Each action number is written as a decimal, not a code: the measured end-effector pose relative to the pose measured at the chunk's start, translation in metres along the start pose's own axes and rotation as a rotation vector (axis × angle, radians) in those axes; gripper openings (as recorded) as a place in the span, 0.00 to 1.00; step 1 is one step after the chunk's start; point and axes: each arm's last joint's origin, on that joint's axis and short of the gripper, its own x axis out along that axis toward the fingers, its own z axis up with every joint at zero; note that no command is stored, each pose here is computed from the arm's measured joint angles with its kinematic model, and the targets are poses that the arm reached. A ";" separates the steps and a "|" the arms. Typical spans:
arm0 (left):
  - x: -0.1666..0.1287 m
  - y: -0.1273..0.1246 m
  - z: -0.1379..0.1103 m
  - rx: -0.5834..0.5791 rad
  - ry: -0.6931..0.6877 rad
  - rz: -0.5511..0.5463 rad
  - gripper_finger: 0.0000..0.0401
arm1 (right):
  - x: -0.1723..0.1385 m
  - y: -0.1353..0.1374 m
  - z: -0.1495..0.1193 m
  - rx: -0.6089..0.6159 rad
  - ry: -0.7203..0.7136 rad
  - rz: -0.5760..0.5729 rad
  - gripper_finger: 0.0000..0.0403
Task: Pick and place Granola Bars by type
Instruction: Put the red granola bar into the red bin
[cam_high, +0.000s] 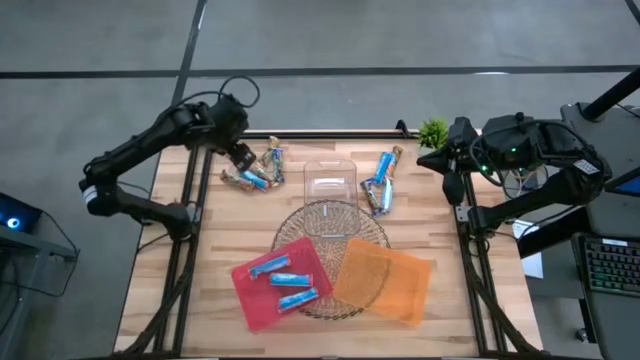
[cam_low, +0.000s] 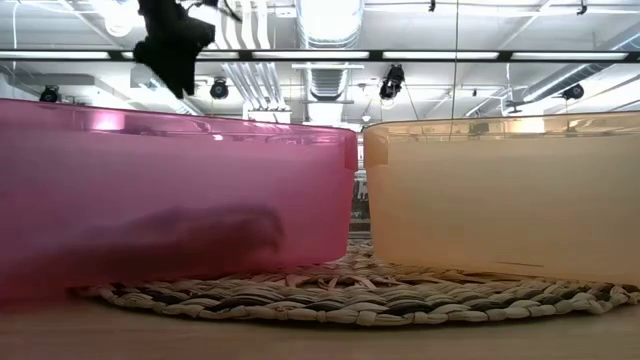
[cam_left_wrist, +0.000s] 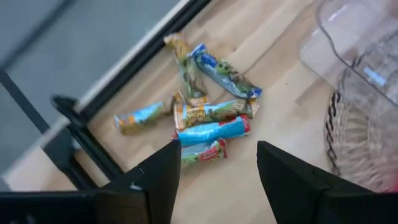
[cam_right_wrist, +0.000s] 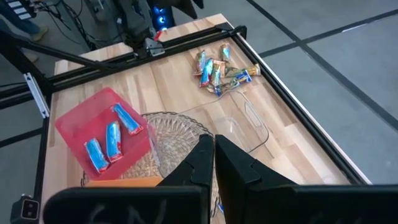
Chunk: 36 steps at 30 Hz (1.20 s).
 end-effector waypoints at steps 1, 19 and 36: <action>0.004 0.003 0.000 -0.034 0.005 -0.013 0.48 | 0.000 0.000 0.000 0.000 0.001 0.000 0.02; 0.060 0.012 -0.027 0.135 0.213 -0.086 0.48 | 0.000 -0.001 -0.004 -0.010 0.043 0.011 0.02; 0.117 0.008 -0.079 0.524 0.435 -0.108 0.48 | 0.001 0.000 -0.004 -0.006 0.045 0.013 0.02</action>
